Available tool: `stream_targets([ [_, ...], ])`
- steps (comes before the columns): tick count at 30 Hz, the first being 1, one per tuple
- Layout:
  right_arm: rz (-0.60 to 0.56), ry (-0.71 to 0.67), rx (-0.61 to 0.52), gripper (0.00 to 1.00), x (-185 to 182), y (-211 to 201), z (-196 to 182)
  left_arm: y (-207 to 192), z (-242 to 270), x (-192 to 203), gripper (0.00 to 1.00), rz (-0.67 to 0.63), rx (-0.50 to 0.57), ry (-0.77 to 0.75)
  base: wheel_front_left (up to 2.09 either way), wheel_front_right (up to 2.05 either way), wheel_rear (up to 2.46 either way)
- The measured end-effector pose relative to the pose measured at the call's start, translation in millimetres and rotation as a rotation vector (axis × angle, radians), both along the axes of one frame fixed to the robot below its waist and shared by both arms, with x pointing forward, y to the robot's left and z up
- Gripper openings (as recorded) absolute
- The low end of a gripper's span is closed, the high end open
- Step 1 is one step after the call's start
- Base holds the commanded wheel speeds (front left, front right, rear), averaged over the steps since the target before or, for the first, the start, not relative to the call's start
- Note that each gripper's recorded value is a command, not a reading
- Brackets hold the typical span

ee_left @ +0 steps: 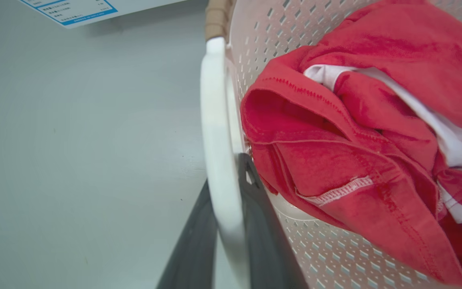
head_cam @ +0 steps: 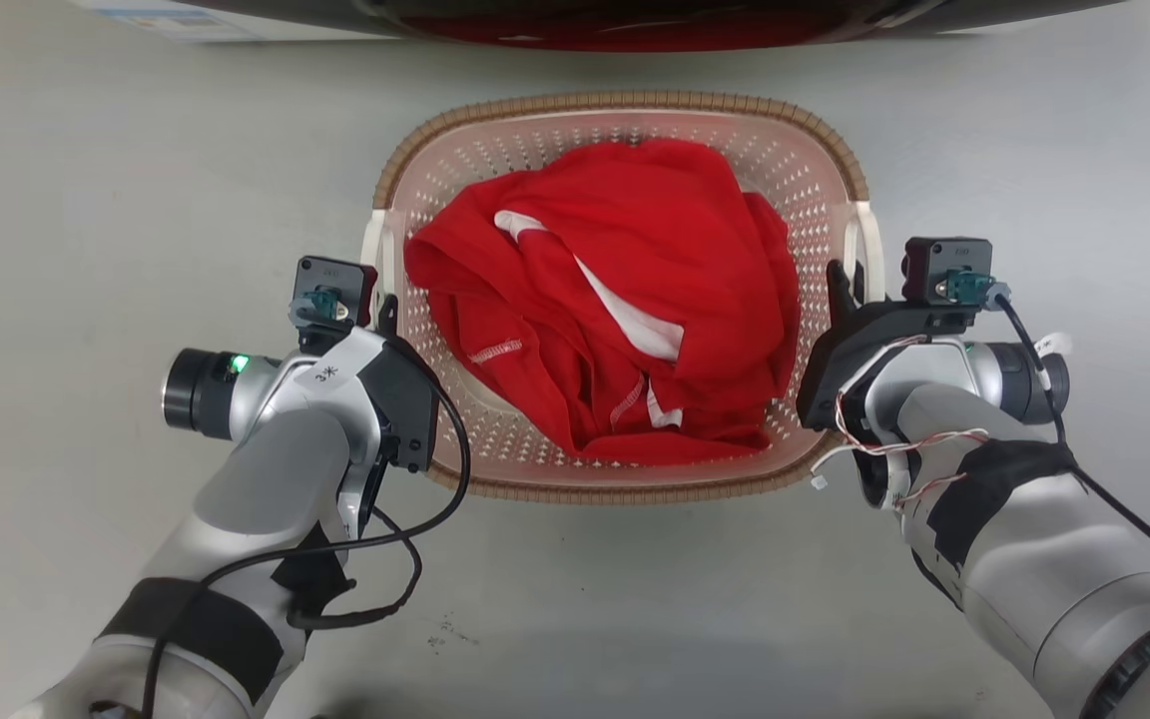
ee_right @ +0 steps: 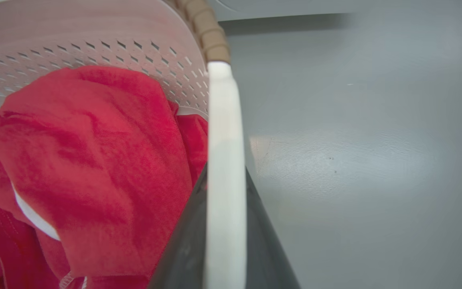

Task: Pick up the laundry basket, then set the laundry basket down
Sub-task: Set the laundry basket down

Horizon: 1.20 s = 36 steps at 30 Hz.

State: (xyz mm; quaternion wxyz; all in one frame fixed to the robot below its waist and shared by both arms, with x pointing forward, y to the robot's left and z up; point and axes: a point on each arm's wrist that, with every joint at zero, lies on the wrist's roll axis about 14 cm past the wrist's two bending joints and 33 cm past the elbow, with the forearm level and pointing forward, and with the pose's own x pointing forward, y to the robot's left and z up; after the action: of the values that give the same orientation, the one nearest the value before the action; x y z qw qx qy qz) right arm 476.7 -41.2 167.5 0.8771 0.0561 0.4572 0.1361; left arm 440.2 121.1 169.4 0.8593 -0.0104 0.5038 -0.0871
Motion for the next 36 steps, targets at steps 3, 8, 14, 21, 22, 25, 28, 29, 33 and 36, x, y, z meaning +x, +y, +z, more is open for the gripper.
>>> stream_targets([
  [3,0.001,-0.004,0.002,0.00,4,2,-3,2,-2,5,0.00,-0.003,0.007,-0.010,0.00,0.00,0.00],
  [8,0.003,-0.010,0.009,0.00,10,6,-8,6,-5,12,0.00,0.000,0.014,-0.027,0.00,0.00,0.00],
  [14,0.006,-0.013,0.019,0.00,14,10,-13,13,-8,23,0.00,-0.001,0.030,-0.054,0.00,0.00,0.00],
  [21,0.008,-0.006,0.022,0.15,12,12,-17,15,-10,22,0.00,0.004,0.037,-0.057,0.00,0.00,0.00],
  [22,0.009,-0.006,0.021,0.19,12,12,-17,16,-10,22,0.00,0.007,0.038,-0.062,0.00,0.00,0.00],
  [25,0.010,-0.019,0.024,0.71,14,14,-13,16,-6,24,0.56,0.011,0.039,-0.076,0.00,0.00,0.00],
  [28,0.017,-0.028,0.035,1.00,15,19,-7,13,-3,25,0.95,0.018,0.032,-0.081,0.00,0.00,0.00],
  [29,0.021,-0.031,0.044,1.00,16,22,-5,12,-2,26,1.00,0.024,0.028,-0.084,0.00,0.00,0.00],
  [33,0.028,-0.042,0.050,1.00,18,26,0,12,4,28,1.00,0.038,0.025,-0.099,0.00,0.00,0.00],
  [36,0.029,-0.051,0.050,1.00,20,26,4,14,7,30,1.00,0.043,0.029,-0.107,0.00,0.00,0.00],
])
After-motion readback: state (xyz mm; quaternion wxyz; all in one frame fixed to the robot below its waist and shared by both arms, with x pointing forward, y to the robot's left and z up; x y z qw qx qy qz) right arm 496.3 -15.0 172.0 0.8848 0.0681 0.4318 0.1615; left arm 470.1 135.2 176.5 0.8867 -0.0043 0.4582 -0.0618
